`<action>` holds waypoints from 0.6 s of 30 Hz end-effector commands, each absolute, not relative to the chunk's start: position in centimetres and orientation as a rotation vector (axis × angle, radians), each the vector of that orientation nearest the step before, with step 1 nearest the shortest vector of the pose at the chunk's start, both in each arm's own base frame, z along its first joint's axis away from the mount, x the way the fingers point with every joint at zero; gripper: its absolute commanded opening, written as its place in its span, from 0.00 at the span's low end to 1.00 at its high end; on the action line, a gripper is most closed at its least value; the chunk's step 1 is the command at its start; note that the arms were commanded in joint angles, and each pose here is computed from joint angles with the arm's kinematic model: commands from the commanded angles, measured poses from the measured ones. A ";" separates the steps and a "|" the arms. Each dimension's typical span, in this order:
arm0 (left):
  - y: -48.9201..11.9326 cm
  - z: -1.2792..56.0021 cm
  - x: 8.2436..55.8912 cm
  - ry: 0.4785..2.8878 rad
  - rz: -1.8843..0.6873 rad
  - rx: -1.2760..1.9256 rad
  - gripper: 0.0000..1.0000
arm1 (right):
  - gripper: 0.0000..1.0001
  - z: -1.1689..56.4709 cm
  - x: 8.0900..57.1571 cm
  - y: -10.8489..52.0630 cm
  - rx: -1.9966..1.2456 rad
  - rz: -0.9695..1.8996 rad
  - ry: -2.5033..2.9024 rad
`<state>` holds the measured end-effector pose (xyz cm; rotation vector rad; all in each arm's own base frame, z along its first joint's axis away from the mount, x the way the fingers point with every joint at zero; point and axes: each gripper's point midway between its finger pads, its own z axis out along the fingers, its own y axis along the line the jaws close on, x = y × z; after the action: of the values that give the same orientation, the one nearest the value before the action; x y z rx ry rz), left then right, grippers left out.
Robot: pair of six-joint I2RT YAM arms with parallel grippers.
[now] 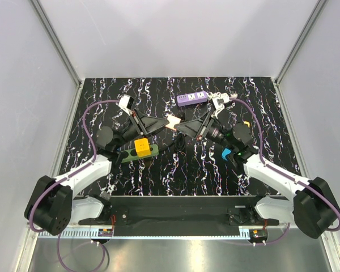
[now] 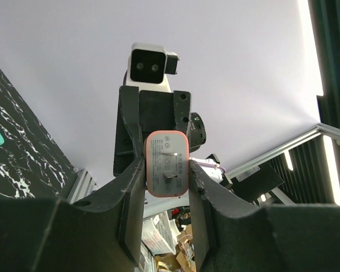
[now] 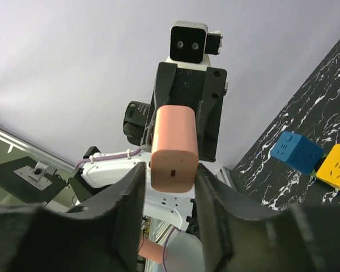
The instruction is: Insert the plug
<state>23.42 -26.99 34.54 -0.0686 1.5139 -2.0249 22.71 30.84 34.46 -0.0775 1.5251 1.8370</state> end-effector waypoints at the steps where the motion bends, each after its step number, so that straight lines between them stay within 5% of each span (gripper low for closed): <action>1: -26.5 35.9 23.5 1.399 -2.009 -0.046 0.00 | 0.38 36.1 21.4 30.5 -0.159 1.847 1.448; 6: -26.7 35.6 23.6 1.420 -2.002 -0.033 0.02 | 0.00 36.3 21.2 30.7 -0.188 1.864 1.417; 11: -27.3 34.2 23.8 1.521 -1.969 -0.020 0.81 | 0.00 36.4 21.1 30.6 -0.219 1.832 1.387; 18: -27.6 30.5 23.9 1.712 -1.847 0.002 0.99 | 0.00 34.7 23.7 28.8 -0.139 1.586 1.596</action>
<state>24.34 -27.60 30.81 -0.0916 1.6708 -1.9170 22.81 30.19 33.43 -0.1303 1.5699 1.7246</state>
